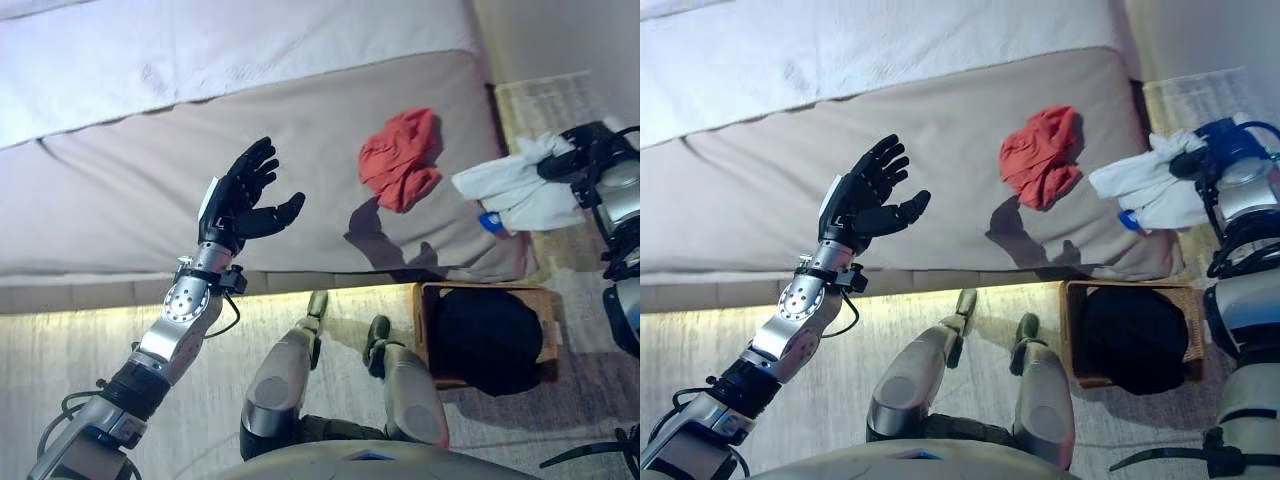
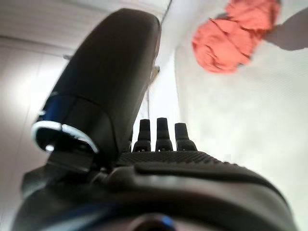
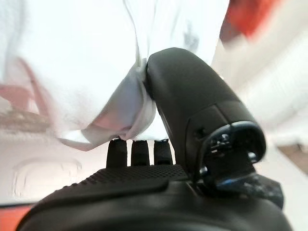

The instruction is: Pick up the clothes from the bed and place them into the basket

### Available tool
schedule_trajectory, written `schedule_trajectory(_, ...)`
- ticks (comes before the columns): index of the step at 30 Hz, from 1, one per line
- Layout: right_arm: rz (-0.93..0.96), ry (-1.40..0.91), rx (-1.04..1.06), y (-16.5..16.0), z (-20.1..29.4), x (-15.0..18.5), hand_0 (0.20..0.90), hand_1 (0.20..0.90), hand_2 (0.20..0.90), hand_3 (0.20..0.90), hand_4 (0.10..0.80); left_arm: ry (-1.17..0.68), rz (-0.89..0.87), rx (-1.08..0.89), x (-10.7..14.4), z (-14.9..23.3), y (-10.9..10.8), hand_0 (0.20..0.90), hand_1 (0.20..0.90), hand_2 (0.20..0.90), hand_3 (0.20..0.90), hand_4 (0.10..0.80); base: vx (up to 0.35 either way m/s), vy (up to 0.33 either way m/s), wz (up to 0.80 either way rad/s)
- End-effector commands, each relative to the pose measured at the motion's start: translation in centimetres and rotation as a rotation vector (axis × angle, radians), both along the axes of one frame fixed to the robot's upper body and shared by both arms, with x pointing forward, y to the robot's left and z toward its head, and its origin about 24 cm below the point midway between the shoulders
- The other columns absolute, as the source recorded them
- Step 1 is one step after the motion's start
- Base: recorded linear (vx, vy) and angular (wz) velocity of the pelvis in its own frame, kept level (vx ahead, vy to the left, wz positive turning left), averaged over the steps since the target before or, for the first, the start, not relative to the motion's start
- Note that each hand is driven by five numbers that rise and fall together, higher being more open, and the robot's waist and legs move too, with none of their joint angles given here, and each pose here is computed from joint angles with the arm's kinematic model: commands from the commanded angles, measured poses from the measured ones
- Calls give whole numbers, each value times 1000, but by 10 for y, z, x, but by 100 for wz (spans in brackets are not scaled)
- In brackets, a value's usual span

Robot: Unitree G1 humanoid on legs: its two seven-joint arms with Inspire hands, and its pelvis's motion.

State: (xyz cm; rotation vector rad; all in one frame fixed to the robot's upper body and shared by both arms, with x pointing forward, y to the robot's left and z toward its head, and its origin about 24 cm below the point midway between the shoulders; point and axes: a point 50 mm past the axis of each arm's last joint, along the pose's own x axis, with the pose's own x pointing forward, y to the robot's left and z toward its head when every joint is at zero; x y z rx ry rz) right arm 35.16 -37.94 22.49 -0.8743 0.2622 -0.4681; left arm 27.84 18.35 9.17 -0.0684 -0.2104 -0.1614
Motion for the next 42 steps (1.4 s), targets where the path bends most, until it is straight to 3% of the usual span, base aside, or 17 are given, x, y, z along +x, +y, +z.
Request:
schedule_trajectory(1, -27, -62, -200, -21, 19, -22, 300, 300, 300, 200, 100, 20, -10, -3, -12, -21, -2, 900, 900, 900, 900, 800, 142, 65, -24)
schedule_trajectory(10, -18, -22, -170, -25, -11, -33, 300, 300, 300, 200, 100, 122, -4, 67, -7, -44, -1, 900, 900, 900, 900, 800, 9, 23, -22)
schedule_trajectory(25, -60, 206, -1, -7, -132, -56, 300, 300, 300, 200, 100, 195, -41, 150, 7, -53, -13, 900, 900, 900, 900, 800, -29, -16, -27)
schedule_trajectory(42, -125, 242, 66, -11, -161, -65, 300, 300, 300, 200, 100, 182, -88, 140, 8, -51, -22, 900, 900, 900, 900, 800, -11, -20, -8)
